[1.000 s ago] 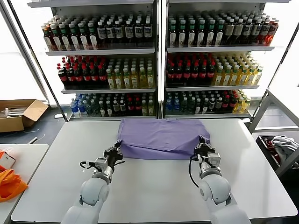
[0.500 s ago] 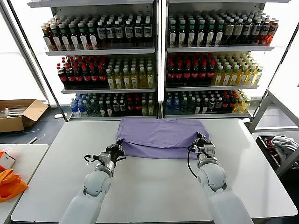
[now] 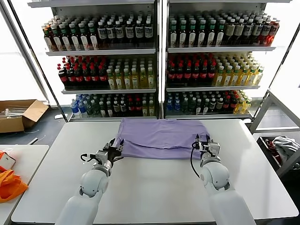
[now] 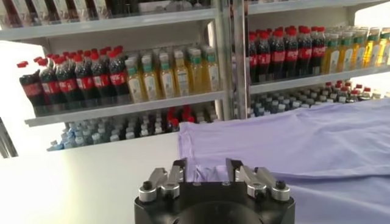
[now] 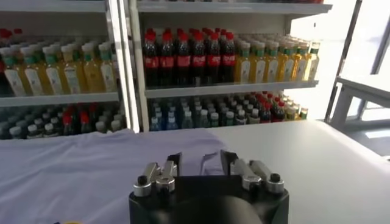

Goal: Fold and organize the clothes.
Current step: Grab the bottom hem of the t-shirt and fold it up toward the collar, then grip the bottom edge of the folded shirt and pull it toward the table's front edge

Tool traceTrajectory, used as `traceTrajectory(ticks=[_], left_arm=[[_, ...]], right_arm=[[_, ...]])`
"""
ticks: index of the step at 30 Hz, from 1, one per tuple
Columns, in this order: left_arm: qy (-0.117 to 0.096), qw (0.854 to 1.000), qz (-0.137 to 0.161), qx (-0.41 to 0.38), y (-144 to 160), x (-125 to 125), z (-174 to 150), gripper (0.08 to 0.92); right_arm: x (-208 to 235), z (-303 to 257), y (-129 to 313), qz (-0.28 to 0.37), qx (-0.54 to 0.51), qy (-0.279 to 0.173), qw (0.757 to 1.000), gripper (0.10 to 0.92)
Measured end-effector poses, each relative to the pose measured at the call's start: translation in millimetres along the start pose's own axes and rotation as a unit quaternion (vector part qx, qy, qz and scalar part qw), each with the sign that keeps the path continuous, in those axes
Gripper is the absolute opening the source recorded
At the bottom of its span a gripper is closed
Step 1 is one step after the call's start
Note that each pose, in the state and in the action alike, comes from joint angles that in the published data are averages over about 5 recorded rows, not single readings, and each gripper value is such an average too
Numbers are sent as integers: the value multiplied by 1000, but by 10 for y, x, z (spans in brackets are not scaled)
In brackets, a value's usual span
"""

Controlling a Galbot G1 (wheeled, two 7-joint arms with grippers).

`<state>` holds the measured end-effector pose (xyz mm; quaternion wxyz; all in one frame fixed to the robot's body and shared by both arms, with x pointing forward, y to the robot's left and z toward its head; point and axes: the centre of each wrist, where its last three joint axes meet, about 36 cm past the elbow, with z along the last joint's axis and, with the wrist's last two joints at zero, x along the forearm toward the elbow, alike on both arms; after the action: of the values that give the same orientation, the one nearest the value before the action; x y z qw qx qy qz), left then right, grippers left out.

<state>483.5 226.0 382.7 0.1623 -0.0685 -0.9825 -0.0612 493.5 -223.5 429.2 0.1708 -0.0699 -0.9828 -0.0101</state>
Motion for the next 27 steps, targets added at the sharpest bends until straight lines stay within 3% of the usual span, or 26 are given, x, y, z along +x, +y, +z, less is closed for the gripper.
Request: traceTrajectory(ticks=[6,10,18,27], left_arm=[[7,1000,5,-6,-62,195,8,719],[16,1000,7,-8,-99,295,64,804],[23,1000,7,-9,-134,384,89,823],[27,1000,1,0,-80,302,59,823]], right_arm=[[230,-26,-128,16,-10,3,1000,753],[392,8,-224,24,-13,8,1000,815],[584,105,-289,30,-14,23,999,823],[572,173,-308,39,-3,36,999,823]])
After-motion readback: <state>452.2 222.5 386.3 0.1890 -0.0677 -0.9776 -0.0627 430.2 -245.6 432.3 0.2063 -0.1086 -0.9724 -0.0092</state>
